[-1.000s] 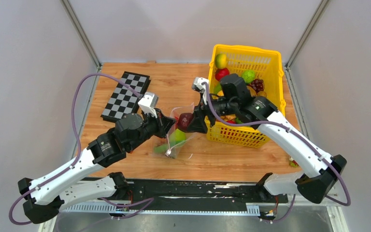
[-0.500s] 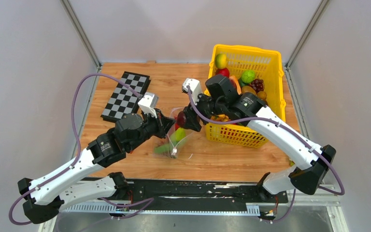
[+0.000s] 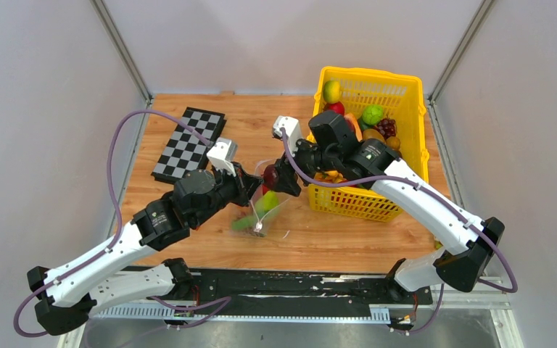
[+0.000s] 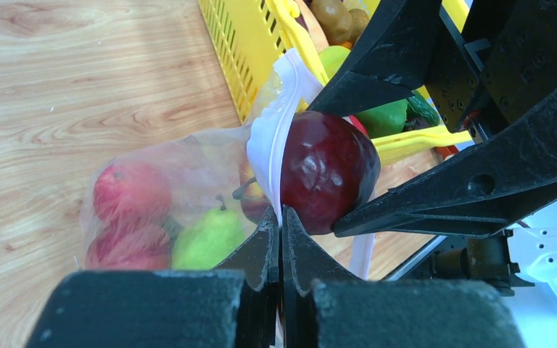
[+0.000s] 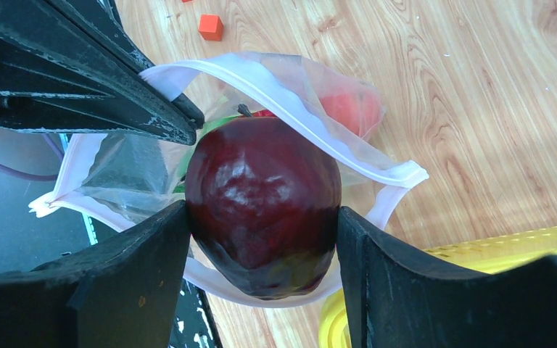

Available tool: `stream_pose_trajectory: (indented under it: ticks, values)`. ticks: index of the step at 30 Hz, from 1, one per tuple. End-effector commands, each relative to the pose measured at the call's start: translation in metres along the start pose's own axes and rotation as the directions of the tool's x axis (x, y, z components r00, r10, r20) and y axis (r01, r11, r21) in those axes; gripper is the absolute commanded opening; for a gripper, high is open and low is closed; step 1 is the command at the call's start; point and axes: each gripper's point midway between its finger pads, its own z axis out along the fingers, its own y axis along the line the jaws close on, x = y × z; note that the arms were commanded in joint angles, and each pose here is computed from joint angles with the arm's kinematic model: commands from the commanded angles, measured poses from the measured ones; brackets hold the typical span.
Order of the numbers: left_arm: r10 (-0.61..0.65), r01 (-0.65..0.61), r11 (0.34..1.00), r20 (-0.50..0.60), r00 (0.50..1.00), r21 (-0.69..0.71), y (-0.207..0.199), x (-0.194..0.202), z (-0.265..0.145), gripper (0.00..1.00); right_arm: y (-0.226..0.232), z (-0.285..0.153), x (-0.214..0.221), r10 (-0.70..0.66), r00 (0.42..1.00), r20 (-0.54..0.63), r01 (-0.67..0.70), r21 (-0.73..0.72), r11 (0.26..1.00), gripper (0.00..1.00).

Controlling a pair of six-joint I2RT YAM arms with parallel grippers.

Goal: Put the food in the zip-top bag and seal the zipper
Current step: Place the fake fruit in the zipper food storage bag.

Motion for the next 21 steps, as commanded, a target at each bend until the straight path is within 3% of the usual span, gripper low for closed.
stream_pose_trajectory:
  ticks: [1, 6, 12, 21]
  values:
    - [-0.032, 0.03, 0.999, 0.077, 0.997, 0.026, -0.009, -0.026, -0.008, 0.0, 0.004, -0.007, -0.026, -0.031, 0.996, 0.088, 0.031, -0.007, 0.999, 0.6]
    - [-0.039, 0.038, 0.999, 0.093, 0.995, 0.013, -0.005, -0.027, -0.01, 0.0, 0.002, -0.007, -0.031, -0.006, 0.994, 0.105, 0.005, 0.01, 1.0, 0.66]
    - [-0.035, 0.034, 0.999, 0.1, 0.994, 0.013, -0.006, -0.03, -0.009, 0.0, 0.016, -0.005, -0.042, 0.007, 0.988, 0.153, 0.003, -0.07, 0.998, 0.75]
    - [-0.034, 0.034, 0.999, 0.096, 0.995, 0.004, -0.004, -0.028, -0.009, 0.0, 0.019, -0.004, -0.043, 0.004, 0.986, 0.164, 0.011, -0.09, 0.996, 0.78]
